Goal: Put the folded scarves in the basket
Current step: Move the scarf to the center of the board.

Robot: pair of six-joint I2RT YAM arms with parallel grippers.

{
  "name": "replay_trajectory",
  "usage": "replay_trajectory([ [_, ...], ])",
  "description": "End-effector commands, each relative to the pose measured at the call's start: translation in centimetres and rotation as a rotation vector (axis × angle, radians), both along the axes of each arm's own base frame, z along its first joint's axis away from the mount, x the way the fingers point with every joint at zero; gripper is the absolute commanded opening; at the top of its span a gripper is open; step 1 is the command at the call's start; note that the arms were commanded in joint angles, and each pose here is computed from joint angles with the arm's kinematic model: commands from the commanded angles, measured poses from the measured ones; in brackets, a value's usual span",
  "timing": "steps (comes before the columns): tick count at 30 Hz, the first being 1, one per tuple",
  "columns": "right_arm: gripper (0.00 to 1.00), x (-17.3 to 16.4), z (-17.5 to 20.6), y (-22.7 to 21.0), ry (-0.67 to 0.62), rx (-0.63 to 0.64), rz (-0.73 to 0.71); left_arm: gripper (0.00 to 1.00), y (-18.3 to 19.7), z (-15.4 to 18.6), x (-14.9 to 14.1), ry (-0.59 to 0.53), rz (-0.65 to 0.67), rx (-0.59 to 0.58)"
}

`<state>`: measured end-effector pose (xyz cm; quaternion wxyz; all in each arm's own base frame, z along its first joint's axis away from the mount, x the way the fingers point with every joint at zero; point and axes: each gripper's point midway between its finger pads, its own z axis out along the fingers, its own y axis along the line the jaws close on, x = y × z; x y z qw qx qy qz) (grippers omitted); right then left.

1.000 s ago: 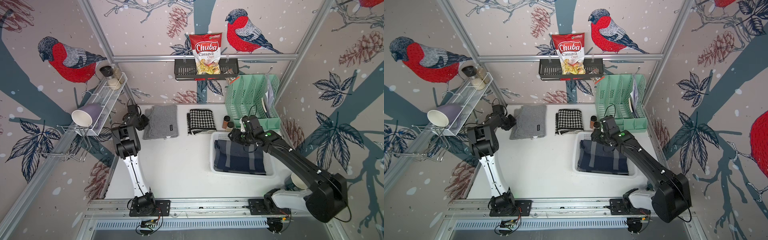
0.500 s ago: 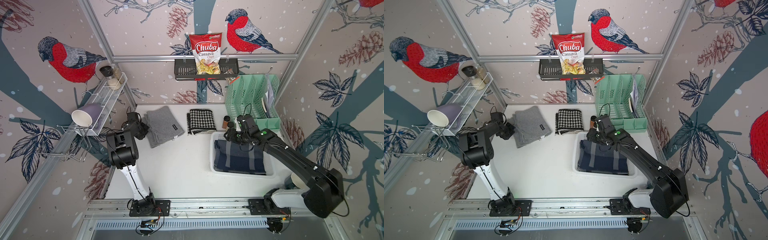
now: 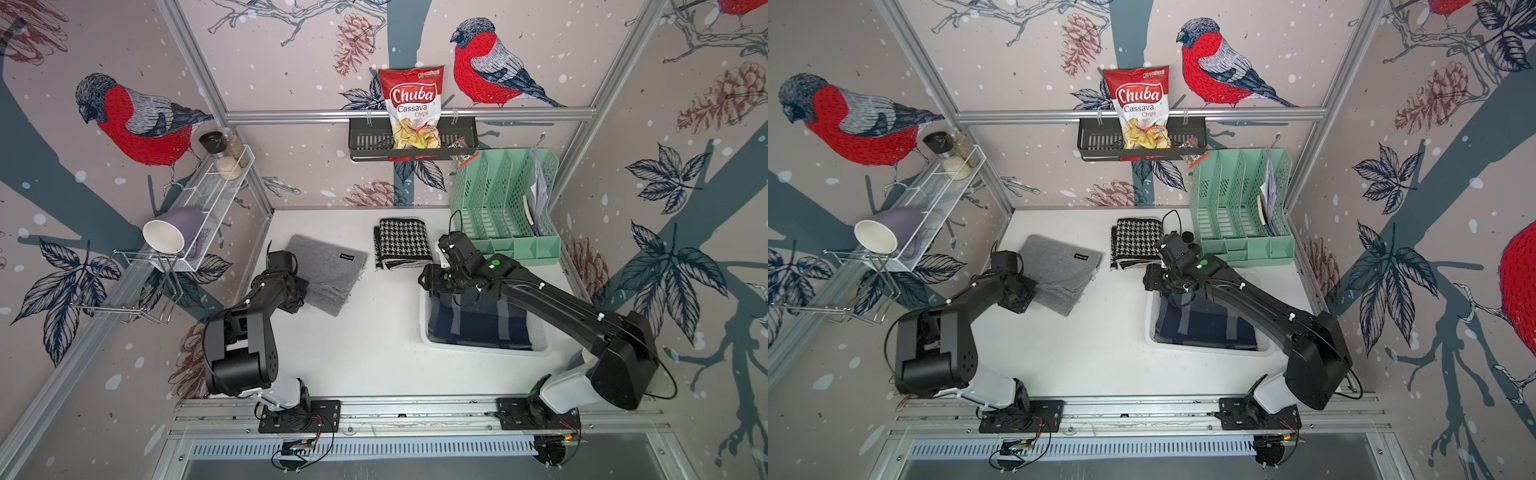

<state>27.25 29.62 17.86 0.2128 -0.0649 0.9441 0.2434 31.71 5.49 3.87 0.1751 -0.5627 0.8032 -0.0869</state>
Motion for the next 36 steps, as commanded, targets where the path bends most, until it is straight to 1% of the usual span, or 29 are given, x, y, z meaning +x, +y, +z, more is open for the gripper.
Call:
replay_trajectory([
  [1,0.63,0.0,0.2,1.4,-0.004,0.014,0.001,0.0,-0.6,-0.5,-3.7,0.05,0.145,-0.007],
  [6,0.63,-0.4,-0.1,3.0,0.006,0.007,0.021,0.0,-2.6,-0.1,-7.1,0.022,0.242,-0.038],
  [9,0.64,-0.7,-0.5,4.0,0.019,0.0,0.035,0.0,-3.7,0.9,-8.1,0.003,0.264,-0.032],
  [12,0.68,-1.2,-1.0,5.1,0.045,0.011,0.058,0.0,-5.0,1.0,-8.9,0.001,0.271,-0.052],
  [18,0.7,-1.9,-1.9,6.5,0.083,0.027,0.076,0.0,-8.2,0.4,-9.8,0.007,0.242,-0.1],
  [25,0.71,-1.7,-2.5,6.8,0.092,0.02,0.071,0.0,-10.8,0.3,-11.3,0.033,0.195,-0.08],
  [30,0.71,-1.5,-3.0,7.3,0.107,0.011,0.073,0.0,-11.8,-0.1,-12.5,0.042,0.184,-0.079],
  [36,0.72,-0.8,-3.4,8.2,0.111,0.002,0.078,0.0,-14.5,-0.8,-12.9,0.05,0.133,-0.116],
])
